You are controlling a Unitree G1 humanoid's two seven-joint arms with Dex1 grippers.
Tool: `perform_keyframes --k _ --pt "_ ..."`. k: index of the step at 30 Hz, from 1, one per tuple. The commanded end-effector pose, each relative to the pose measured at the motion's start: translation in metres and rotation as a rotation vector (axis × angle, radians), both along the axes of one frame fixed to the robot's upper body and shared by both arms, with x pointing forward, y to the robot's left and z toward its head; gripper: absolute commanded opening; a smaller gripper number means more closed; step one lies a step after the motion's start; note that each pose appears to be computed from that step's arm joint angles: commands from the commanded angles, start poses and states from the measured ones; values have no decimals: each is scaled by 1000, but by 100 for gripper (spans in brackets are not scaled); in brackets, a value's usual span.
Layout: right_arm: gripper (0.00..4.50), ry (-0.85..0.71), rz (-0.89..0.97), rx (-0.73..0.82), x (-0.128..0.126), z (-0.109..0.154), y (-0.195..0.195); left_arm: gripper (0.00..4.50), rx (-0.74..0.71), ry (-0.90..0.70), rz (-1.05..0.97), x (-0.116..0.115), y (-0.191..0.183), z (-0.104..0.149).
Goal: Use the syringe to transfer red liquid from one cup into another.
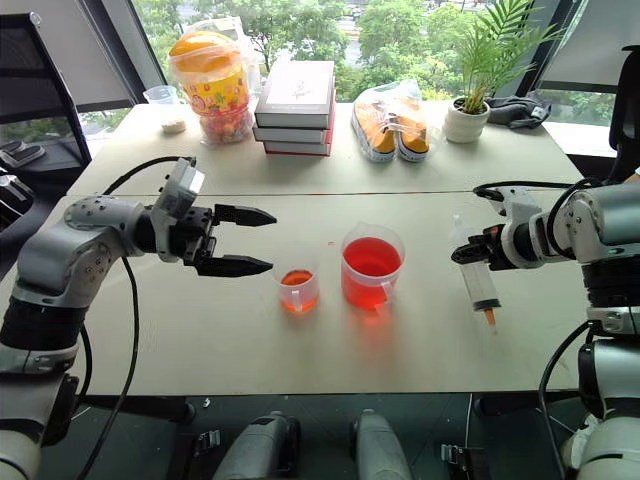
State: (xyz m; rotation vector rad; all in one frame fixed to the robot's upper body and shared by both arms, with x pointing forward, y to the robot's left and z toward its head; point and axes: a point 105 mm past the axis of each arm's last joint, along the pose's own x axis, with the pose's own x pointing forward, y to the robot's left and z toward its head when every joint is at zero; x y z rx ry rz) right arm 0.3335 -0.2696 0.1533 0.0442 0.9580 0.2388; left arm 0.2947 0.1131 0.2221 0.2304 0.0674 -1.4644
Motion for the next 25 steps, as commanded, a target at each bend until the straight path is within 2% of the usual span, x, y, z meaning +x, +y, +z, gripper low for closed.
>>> perform_keyframes --k 1,2,4,5,8,9,13,15,17,21,25 --pt "140 -19 7 -10 2 -1 0 443 -13 -42 2 -4 1 10" --pt "140 -19 9 -8 3 -3 0 443 -13 -41 0 -5 1 10" --pt "241 -32 14 10 3 -2 2 450 -21 -37 -1 -5 0 12" --pt "263 -41 18 22 3 1 3 450 -27 -31 -3 -6 -1 12" --pt "419 -78 32 28 0 10 4 450 -33 -23 -4 -6 0 13" --pt "447 -111 52 27 -3 20 5 450 -32 -21 -4 -6 0 14" --pt "447 -314 175 -60 -14 60 6 450 -23 -21 8 -4 4 15" --pt "447 -438 293 -75 -28 86 16 450 -12 -25 33 -1 8 16" --pt "447 -508 394 -93 -43 101 25 450 -5 -27 51 1 12 16" --pt "447 -597 551 -94 -71 116 42 450 7 -37 74 4 16 18" --pt "447 -610 619 -140 -92 110 45 450 2 -48 86 6 16 21"
